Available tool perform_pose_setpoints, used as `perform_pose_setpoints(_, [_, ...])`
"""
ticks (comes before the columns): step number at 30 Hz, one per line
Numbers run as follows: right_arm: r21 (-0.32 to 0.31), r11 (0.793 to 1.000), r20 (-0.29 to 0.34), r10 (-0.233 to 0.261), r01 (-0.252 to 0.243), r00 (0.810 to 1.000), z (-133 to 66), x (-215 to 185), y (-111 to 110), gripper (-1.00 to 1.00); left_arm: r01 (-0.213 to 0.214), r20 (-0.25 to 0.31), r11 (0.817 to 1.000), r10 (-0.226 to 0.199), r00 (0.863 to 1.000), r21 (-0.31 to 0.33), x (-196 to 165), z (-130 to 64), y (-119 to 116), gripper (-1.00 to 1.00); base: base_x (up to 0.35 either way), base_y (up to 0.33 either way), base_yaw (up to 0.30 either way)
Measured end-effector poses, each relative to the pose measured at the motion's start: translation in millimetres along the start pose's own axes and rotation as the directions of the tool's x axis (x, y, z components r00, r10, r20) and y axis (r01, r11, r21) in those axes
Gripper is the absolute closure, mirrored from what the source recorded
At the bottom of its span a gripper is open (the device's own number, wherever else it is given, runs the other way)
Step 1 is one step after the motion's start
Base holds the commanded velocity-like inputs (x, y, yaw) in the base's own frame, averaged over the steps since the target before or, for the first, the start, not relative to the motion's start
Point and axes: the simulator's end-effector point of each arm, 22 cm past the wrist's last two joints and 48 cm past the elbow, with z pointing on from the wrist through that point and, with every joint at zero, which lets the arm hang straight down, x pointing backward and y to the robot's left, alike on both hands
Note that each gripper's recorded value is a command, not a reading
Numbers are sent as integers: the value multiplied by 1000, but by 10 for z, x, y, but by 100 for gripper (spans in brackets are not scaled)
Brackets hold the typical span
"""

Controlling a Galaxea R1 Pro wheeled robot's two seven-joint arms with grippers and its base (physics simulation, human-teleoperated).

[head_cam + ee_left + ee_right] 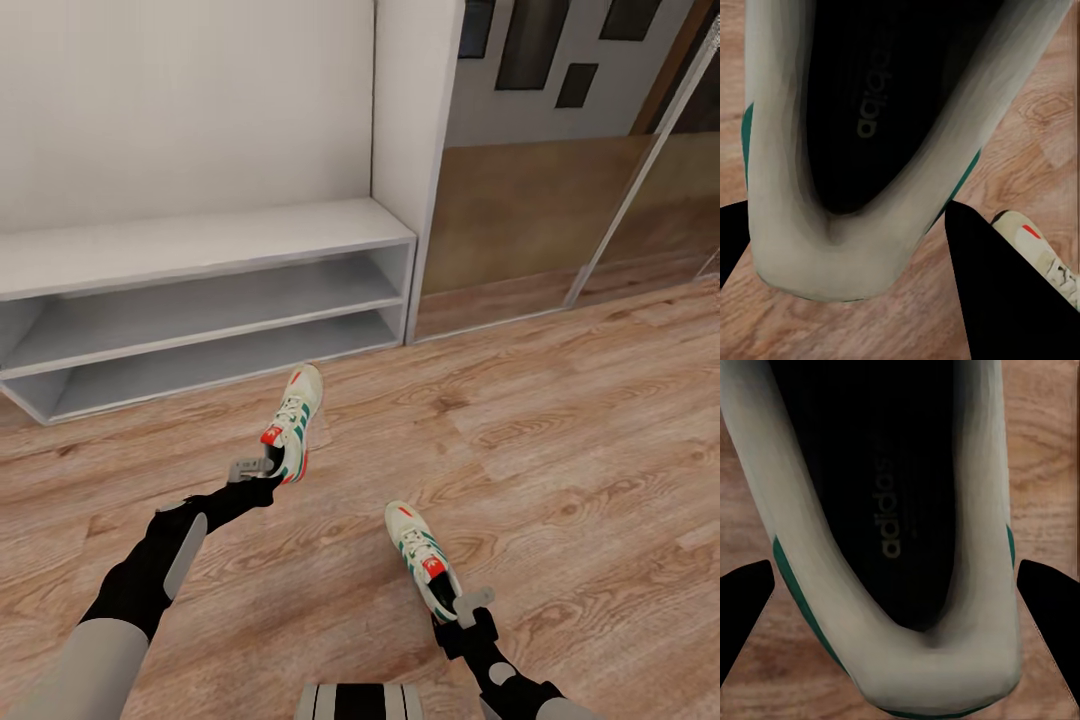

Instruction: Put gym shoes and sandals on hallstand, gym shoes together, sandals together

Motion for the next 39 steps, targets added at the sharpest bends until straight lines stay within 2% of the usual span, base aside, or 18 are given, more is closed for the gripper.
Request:
perform_pose_setpoints(6, [10,1000,32,1,-1,999,-30,-170,-30,100,-8,20,1000,8,1000,9,-123,-66,-75,100,0,0,0])
perform_pose_setpoints(7, [34,999,88,-15,12,996,7,-439,-154,100,-9,20,1000,9,1000,10,-128,-77,-86,100,0,0,0])
perform_pose_setpoints(8, [88,996,180,-13,-3,984,27,-883,-398,100,-10,24,1000,10,1000,12,-152,-91,-101,100,0,0,0])
perform_pose_setpoints(11, [138,990,281,-19,-20,960,-34,-1387,-638,100,-17,36,1000,16,999,14,-224,-133,-141,100,0,0,0])
perform_pose_setpoints(12, [171,982,349,19,-83,937,-103,-1700,-839,100,-19,40,1000,18,999,15,-247,-149,-155,100,0,0,0])
perform_pose_setpoints(13, [178,976,375,47,-122,926,-143,-1807,-911,100,-20,45,1000,20,999,16,-274,-166,-170,100,0,0,0])
perform_pose_setpoints(16, [178,972,405,67,-150,912,-214,-1950,-952,100,-28,59,999,27,998,19,-352,-218,-211,100,0,0,0])
perform_pose_setpoints(20, [175,971,430,76,-165,900,-298,-2082,-966,100,-38,78,999,36,996,22,-464,-289,-268,100,0,0,0])
perform_pose_setpoints(39, [185,966,522,57,-178,851,-719,-2600,-1092,100,-85,170,996,79,982,23,-966,-658,-511,100,0,0,0])
